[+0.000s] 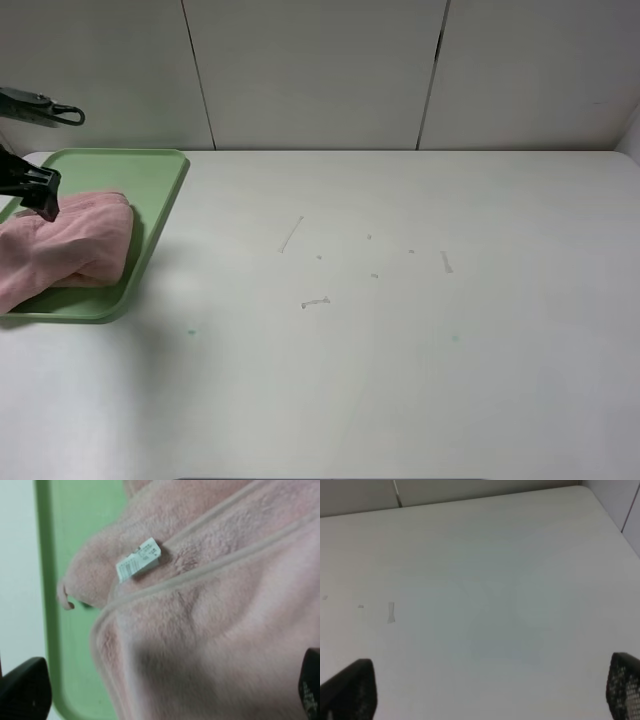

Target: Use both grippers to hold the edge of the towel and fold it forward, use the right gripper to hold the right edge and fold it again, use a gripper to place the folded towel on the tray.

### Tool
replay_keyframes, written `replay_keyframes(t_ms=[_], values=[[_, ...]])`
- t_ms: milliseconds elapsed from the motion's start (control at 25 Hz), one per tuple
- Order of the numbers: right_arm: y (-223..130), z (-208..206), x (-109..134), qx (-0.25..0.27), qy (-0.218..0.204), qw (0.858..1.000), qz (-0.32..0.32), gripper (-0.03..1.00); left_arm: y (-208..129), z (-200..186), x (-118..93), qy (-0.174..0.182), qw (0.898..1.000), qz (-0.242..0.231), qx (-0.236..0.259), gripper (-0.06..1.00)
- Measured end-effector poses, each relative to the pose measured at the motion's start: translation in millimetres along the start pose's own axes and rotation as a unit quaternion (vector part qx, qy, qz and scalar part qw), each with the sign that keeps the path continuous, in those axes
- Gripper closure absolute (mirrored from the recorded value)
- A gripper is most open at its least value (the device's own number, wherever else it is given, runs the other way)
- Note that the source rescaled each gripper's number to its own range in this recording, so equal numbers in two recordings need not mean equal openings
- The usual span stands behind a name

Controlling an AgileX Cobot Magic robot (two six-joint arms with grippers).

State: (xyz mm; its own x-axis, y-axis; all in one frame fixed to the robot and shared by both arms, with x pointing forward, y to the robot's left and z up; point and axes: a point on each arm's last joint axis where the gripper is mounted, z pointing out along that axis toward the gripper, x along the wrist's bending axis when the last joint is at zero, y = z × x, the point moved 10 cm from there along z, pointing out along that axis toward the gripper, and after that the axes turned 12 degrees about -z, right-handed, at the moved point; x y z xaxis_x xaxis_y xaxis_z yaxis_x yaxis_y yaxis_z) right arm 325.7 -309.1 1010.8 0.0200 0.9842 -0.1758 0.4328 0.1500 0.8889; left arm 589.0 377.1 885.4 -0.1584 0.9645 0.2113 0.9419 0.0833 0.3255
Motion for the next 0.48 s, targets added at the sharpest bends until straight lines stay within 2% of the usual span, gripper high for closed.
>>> replay_keyframes(t_ms=[160,480], values=[[0,0,0,0.000,0.000,1.000,0.000,-0.03,-2,-29,0,-0.014,1.000,-0.022,-0.013,-0.05],[0,0,0,0.000,0.000,1.000,0.000,-0.03,-13,-100,-12,-0.037,0.998,-0.022,-0.051,-0.05]])
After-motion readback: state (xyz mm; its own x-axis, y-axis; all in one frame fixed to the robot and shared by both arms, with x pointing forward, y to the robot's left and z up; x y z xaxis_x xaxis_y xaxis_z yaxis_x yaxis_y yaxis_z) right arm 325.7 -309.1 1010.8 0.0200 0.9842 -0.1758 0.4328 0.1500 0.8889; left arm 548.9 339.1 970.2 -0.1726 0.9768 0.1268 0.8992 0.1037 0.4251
